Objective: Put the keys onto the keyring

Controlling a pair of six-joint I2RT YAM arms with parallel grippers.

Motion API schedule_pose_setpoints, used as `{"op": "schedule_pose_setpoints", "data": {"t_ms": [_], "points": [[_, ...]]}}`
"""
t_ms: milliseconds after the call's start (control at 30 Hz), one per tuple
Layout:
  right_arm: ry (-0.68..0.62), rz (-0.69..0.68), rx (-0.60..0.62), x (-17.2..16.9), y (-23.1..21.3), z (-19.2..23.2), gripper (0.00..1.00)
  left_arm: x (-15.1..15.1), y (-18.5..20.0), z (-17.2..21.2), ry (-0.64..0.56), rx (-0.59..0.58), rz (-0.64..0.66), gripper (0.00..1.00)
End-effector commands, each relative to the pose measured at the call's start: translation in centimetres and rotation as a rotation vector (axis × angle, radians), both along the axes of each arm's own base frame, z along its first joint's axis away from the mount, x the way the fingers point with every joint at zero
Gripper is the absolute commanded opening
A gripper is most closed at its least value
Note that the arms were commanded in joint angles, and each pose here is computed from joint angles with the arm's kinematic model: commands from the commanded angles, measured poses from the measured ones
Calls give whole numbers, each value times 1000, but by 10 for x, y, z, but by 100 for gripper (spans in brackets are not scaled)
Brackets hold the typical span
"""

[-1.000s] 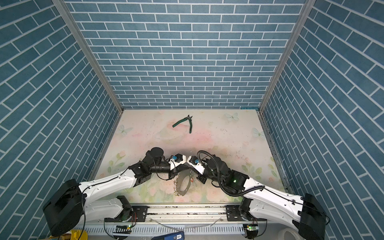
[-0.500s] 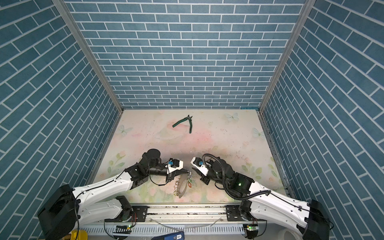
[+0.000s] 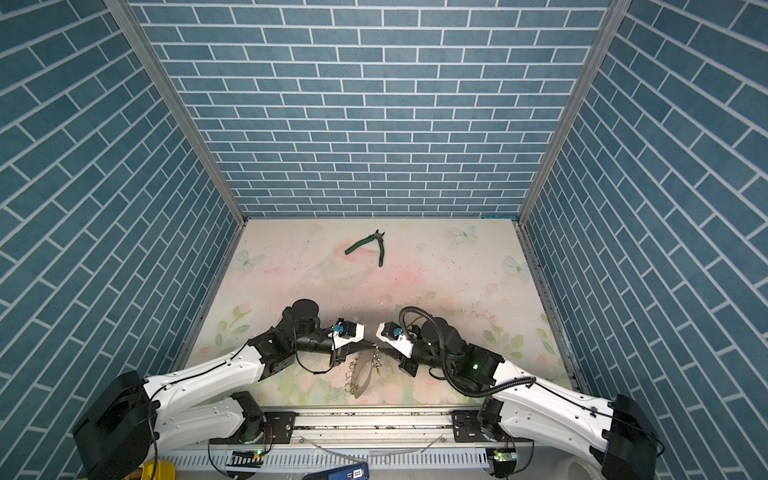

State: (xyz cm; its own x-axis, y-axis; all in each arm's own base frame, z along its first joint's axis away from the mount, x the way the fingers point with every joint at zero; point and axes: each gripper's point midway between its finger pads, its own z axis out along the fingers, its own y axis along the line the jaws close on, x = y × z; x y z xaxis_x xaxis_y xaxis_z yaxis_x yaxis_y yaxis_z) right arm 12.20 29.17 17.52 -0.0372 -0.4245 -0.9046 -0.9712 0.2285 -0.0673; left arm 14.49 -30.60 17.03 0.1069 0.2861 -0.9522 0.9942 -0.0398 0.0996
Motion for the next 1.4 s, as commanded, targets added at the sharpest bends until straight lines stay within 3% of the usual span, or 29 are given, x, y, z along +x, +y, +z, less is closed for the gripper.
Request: {"op": "schedule_pose_setpoints", "data": {"t_ms": [0, 333, 733, 1133, 1367], "points": [[10, 50, -7, -9, 0, -4, 26, -1, -1, 12, -30, -45, -17, 0], [25, 56, -15, -10, 1, -6, 22, -5, -1, 12, -13, -52, -40, 0], [13, 34, -13, -7, -2, -1, 0, -1, 0, 9, -21, -37, -10, 0], [-24, -98, 30, 12, -12, 14, 0, 1, 5, 7, -56, -45, 22, 0], [23, -169, 81, 26, -11, 26, 0, 0, 3, 6, -44, -40, 6, 0]]}}
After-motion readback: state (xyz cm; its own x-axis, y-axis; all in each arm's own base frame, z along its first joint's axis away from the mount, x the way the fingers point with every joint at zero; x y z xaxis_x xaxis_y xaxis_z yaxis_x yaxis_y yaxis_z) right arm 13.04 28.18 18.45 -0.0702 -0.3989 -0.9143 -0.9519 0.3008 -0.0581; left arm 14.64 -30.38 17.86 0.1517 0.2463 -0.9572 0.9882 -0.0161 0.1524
